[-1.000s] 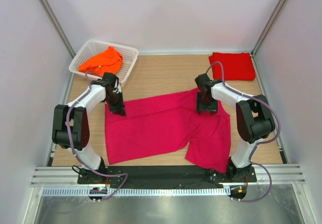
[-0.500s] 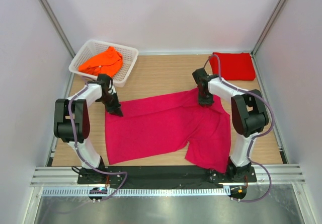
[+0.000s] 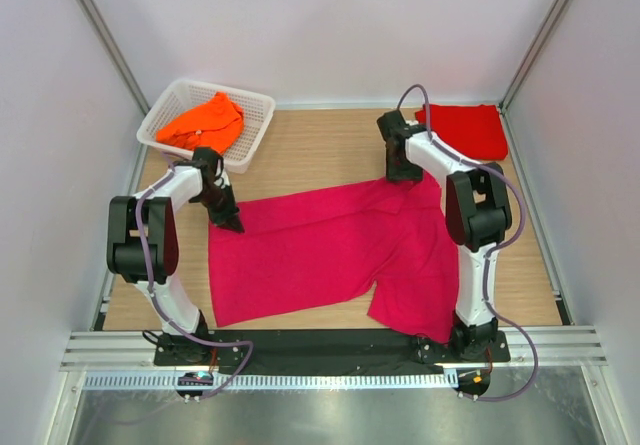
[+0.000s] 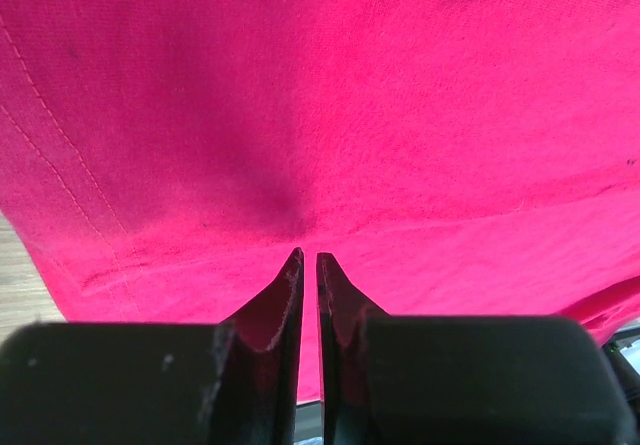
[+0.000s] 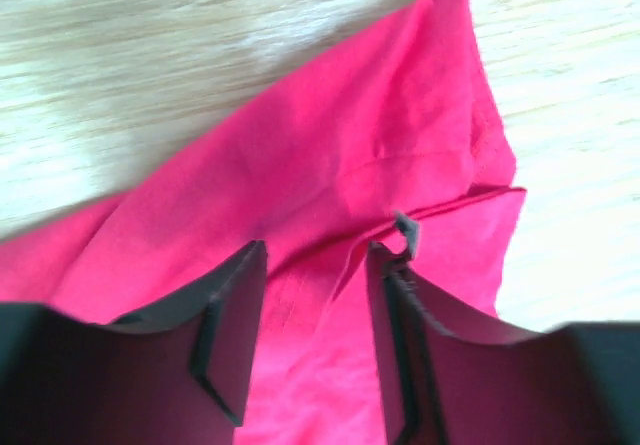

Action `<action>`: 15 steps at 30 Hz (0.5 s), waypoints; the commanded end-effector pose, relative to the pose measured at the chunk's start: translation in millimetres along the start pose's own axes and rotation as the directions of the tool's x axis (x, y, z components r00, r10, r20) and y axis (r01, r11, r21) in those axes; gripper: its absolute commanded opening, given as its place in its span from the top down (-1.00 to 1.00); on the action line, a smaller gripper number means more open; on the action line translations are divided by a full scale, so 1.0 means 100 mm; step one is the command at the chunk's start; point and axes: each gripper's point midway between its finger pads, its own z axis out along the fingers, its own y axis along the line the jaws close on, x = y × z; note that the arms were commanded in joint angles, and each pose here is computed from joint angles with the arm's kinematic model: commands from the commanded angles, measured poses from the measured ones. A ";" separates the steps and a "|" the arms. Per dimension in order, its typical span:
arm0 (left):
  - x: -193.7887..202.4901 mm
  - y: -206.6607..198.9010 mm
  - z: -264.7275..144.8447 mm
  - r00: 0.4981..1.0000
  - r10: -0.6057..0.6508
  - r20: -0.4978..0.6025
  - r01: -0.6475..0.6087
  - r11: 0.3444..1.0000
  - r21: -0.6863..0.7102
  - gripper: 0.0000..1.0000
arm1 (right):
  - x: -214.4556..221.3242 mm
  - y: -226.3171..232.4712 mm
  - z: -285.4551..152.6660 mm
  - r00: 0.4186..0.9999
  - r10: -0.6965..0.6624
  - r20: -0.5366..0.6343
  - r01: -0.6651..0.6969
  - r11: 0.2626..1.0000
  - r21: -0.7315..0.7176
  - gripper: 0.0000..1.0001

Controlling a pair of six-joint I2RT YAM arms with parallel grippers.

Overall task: Fold and stack the t-shirts
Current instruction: Fold the tshirt

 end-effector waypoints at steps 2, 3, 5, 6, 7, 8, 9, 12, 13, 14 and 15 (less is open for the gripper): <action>-0.10 -0.05 -0.13 0.999 0.014 0.041 -0.015 1.000 0.013 0.81 | -0.04 -0.09 -0.51 0.998 0.055 0.017 -0.054 0.995 -0.080 -0.11; -0.10 -0.05 -0.12 0.999 0.013 0.041 -0.013 1.000 0.013 0.81 | -0.04 -0.09 -0.60 0.993 0.115 0.018 -0.113 0.989 -0.099 -0.17; -0.10 -0.05 -0.11 0.999 0.009 0.036 -0.009 1.000 0.016 0.81 | 0.13 -0.11 -0.52 0.977 0.202 -0.066 -0.210 0.965 -0.159 -0.25; -0.09 -0.05 -0.09 1.000 0.006 0.030 -0.006 1.000 0.019 0.81 | 0.09 -0.10 -0.46 0.960 0.272 -0.069 -0.280 0.940 -0.195 -0.27; -0.08 -0.06 -0.08 1.000 0.006 0.024 -0.007 1.000 0.022 0.81 | 0.21 -0.12 -0.38 0.935 0.336 -0.111 -0.352 0.914 -0.200 -0.28; -0.07 -0.05 -0.07 1.000 0.004 0.021 -0.004 1.000 0.022 0.81 | 0.20 -0.12 -0.33 0.913 0.382 -0.145 -0.407 0.883 -0.235 -0.29; -0.05 -0.05 -0.07 1.000 0.008 0.014 -0.008 1.000 0.020 0.81 | 0.15 -0.10 -0.28 0.899 0.412 -0.147 -0.437 0.861 -0.259 -0.28; -0.05 -0.02 -0.09 1.000 0.015 0.021 -0.015 1.000 0.008 0.82 | 0.17 -0.07 -0.17 0.874 0.443 -0.198 -0.482 0.839 -0.252 -0.26; -0.05 -0.01 -0.10 1.000 0.015 0.025 -0.015 1.000 0.005 0.82 | 0.14 -0.06 -0.14 0.866 0.457 -0.202 -0.496 0.832 -0.248 -0.25; -0.04 -0.01 -0.11 1.000 0.015 0.026 -0.015 1.000 0.002 0.81 | 0.12 -0.05 -0.12 0.862 0.465 -0.202 -0.505 0.827 -0.247 -0.23; -0.05 -0.01 -0.12 0.999 0.015 0.032 -0.015 1.000 0.003 0.81 | 0.11 -0.05 -0.11 0.857 0.474 -0.201 -0.512 0.824 -0.242 -0.22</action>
